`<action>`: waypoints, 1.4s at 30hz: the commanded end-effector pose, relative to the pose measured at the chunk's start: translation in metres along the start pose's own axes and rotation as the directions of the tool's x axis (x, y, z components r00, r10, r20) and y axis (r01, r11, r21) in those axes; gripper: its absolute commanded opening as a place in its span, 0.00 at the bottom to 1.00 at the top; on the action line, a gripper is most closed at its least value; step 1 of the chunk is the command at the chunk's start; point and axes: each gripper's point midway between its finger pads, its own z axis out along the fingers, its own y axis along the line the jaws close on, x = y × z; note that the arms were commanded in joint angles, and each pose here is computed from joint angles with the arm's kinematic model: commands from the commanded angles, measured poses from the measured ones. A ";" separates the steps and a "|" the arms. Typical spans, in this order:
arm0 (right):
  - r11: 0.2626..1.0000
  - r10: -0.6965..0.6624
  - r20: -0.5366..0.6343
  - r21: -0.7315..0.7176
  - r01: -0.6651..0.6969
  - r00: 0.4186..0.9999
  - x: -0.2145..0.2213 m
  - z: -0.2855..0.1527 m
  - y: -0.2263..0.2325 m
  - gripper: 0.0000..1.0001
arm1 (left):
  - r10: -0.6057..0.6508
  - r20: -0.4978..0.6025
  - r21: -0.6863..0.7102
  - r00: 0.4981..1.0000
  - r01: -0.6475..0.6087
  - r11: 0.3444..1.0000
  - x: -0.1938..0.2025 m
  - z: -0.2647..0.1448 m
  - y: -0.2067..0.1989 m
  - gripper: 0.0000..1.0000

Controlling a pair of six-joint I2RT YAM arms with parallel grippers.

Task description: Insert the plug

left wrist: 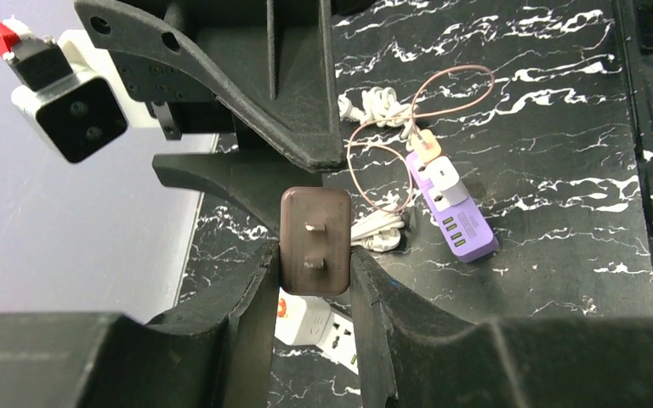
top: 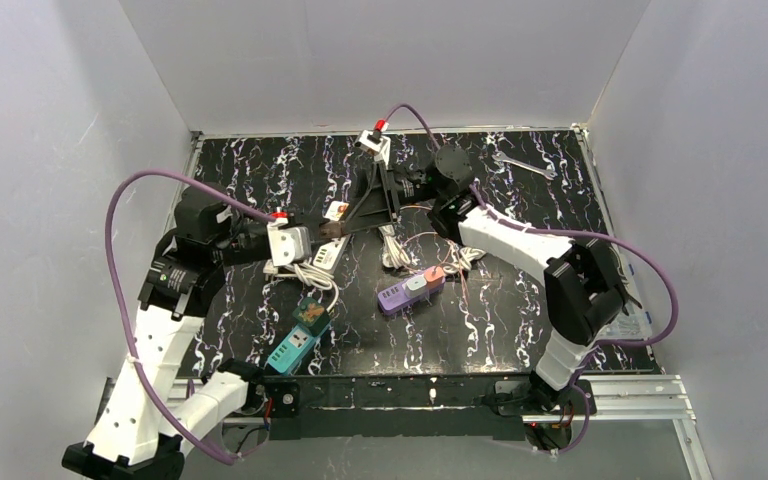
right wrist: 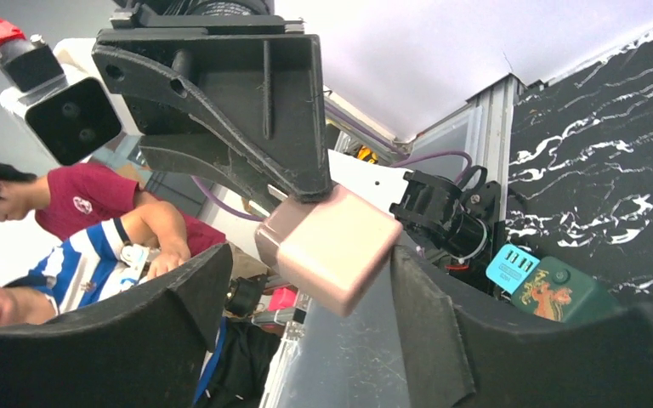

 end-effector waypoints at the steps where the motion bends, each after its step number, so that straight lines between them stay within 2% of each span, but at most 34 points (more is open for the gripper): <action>1: 0.987 -0.112 -0.039 -0.120 0.106 0.993 0.014 0.019 0.033 0.79 | 0.011 0.014 -0.011 1.000 -0.011 1.000 -0.007 0.001 0.007 0.00; 8: 0.988 -0.104 -0.053 -0.121 0.097 0.993 0.022 0.014 0.019 0.81 | 0.002 0.025 -0.011 1.000 -0.002 1.000 -0.011 -0.002 0.003 0.00; 17: 0.974 -0.152 0.035 -0.167 0.156 0.988 0.005 -0.009 0.043 0.83 | 0.006 0.035 -0.017 0.999 -0.005 1.000 -0.017 -0.004 0.003 0.00; 21: 0.966 -0.117 0.059 -0.225 0.128 0.991 0.008 0.000 0.044 0.84 | -0.016 0.050 -0.015 0.999 0.017 1.000 -0.023 -0.003 0.006 0.00; 24: 0.951 -0.075 0.034 -0.299 0.082 0.997 0.012 0.009 0.044 0.84 | -0.024 0.067 -0.018 0.997 0.026 1.000 -0.030 -0.003 0.010 0.00; 28: 0.946 -0.011 0.063 -0.322 0.030 0.998 0.009 0.017 0.028 0.83 | -0.030 0.090 -0.014 0.995 0.031 0.999 -0.039 -0.002 0.012 0.00; 35: 0.918 -0.082 0.121 -0.376 0.122 0.989 -0.001 0.018 0.061 0.83 | -0.026 0.079 -0.020 0.997 0.028 0.999 -0.033 -0.002 0.008 0.00; 42: 0.903 -0.124 0.157 -0.392 0.178 0.980 -0.004 0.013 0.082 0.77 | -0.045 0.080 -0.037 0.996 0.048 0.998 -0.031 -0.001 0.011 0.00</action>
